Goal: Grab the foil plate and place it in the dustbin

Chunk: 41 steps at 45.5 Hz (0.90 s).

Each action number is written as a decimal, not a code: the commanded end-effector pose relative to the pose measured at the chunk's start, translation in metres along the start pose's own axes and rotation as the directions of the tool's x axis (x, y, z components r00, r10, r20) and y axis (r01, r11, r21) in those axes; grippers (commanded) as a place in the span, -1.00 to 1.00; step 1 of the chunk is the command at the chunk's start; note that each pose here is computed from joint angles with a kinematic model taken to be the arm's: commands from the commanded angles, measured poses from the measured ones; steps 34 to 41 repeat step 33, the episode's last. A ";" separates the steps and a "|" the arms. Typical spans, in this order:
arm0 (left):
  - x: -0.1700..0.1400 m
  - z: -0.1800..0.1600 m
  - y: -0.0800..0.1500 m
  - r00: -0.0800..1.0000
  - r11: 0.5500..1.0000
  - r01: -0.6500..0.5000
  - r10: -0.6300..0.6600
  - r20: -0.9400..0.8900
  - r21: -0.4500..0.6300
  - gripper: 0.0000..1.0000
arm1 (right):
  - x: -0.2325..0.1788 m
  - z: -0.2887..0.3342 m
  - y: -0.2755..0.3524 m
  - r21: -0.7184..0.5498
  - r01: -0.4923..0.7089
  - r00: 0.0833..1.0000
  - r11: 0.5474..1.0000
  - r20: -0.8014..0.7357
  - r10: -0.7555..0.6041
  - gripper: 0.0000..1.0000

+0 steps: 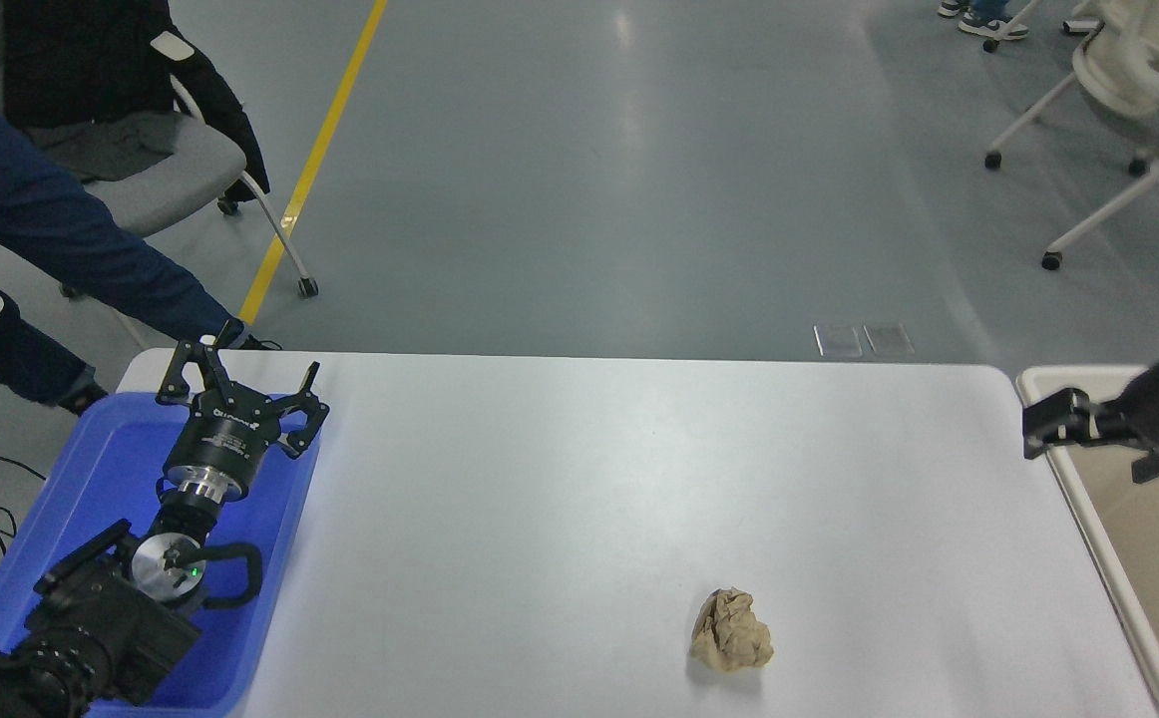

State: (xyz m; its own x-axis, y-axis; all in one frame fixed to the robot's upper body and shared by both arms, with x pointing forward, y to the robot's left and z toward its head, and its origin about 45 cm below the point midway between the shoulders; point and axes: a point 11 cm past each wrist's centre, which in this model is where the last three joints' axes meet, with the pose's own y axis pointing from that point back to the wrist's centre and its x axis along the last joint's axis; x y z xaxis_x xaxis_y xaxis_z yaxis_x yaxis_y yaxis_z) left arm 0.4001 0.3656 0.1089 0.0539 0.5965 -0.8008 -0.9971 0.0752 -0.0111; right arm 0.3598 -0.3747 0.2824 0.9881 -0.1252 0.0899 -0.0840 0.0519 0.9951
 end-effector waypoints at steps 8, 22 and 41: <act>0.000 0.000 0.000 1.000 1.000 -0.001 0.001 -0.001 -0.004 1.00 | -0.006 -0.073 0.083 0.053 -0.015 0.989 0.998 -0.148 0.023 1.00; 0.000 0.001 0.000 1.000 1.000 -0.001 0.001 -0.001 -0.006 1.00 | 0.003 -0.058 0.117 0.033 -0.106 0.988 0.994 -0.113 0.109 1.00; 0.000 0.000 0.000 1.000 1.000 0.000 0.000 -0.002 -0.004 1.00 | 0.006 -0.055 0.124 0.042 -0.129 0.986 0.991 -0.103 0.133 1.00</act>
